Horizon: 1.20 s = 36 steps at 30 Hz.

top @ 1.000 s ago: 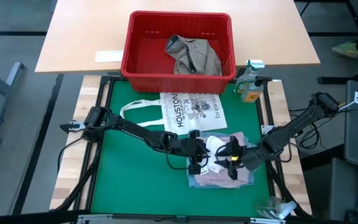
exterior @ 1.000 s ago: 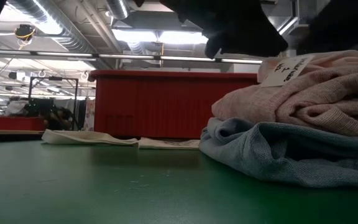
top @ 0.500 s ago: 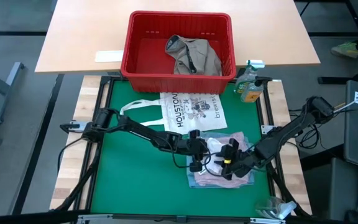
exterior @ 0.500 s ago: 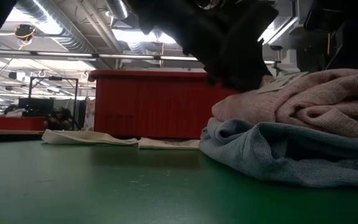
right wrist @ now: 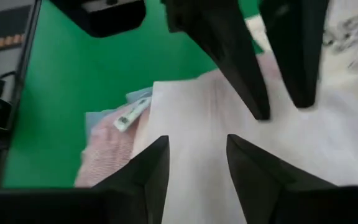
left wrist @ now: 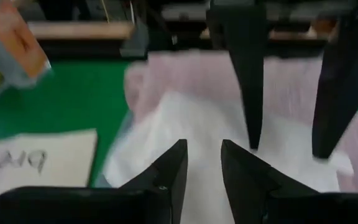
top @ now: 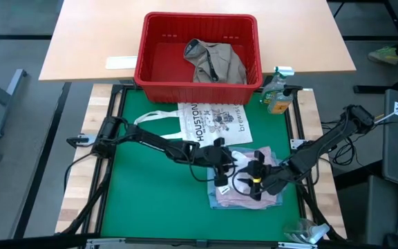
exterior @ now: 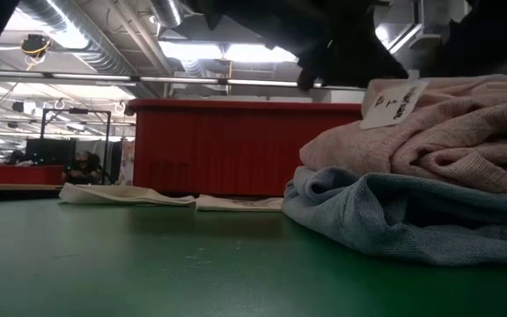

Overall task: Fold Laundry from Bin
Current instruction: Fold the white underwear from the red laundry basket

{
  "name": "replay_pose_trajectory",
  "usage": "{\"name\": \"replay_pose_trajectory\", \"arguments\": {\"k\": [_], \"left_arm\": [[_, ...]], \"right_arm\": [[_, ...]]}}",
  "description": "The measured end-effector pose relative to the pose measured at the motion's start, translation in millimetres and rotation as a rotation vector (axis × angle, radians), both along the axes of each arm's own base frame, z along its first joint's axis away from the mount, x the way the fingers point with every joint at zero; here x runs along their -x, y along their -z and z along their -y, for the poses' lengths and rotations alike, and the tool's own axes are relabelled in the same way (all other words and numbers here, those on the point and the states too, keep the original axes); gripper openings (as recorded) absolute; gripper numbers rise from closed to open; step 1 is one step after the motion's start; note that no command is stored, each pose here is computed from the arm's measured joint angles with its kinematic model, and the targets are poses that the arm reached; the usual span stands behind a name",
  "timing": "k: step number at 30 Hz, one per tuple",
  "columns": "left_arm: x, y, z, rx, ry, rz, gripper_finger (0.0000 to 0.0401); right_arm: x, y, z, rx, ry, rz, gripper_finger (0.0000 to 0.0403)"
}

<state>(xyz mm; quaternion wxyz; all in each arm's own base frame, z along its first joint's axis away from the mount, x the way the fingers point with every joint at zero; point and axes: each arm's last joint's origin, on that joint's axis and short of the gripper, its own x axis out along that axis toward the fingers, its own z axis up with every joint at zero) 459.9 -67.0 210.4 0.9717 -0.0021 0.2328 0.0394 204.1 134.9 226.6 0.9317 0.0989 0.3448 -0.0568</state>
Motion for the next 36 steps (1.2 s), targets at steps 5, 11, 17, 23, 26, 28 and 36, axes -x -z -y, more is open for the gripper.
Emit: {"name": "replay_pose_trajectory", "arguments": {"k": [5,11,17,23,26,28,36], "left_arm": [[-4.4,-2.5,-12.7,-0.017,-0.016,0.045,0.0094],[-5.7,-0.4,-26.3,-0.015,-0.048,0.033,0.0094],[-1.9,8.3,-33.8,-0.024,-0.063,-0.065,0.0094],[-4.5,25.5,-38.4,-0.023,-0.062,-0.119,0.0094],[-6.0,34.5,-39.6,0.006,-0.048,-0.143,0.0094],[-5.8,39.2,-40.1,0.015,-0.042,-0.165,0.0094],[2.7,-1.3,-40.2,0.030,-0.023,-0.080,0.0094]], "right_arm": [[1.7,-2.7,3.4,0.094,0.003,0.021,0.0161],[8.5,8.9,8.0,0.114,0.024,-0.068,0.0161],[15.9,27.9,13.6,0.093,0.079,-0.109,0.0161],[18.8,35.3,16.5,0.116,0.101,-0.111,0.0161],[18.4,35.1,16.5,0.118,0.106,-0.103,0.0161],[18.3,35.2,16.4,0.117,0.106,-0.102,0.0161],[17.6,16.6,15.4,0.075,0.077,-0.046,0.0161]]}}
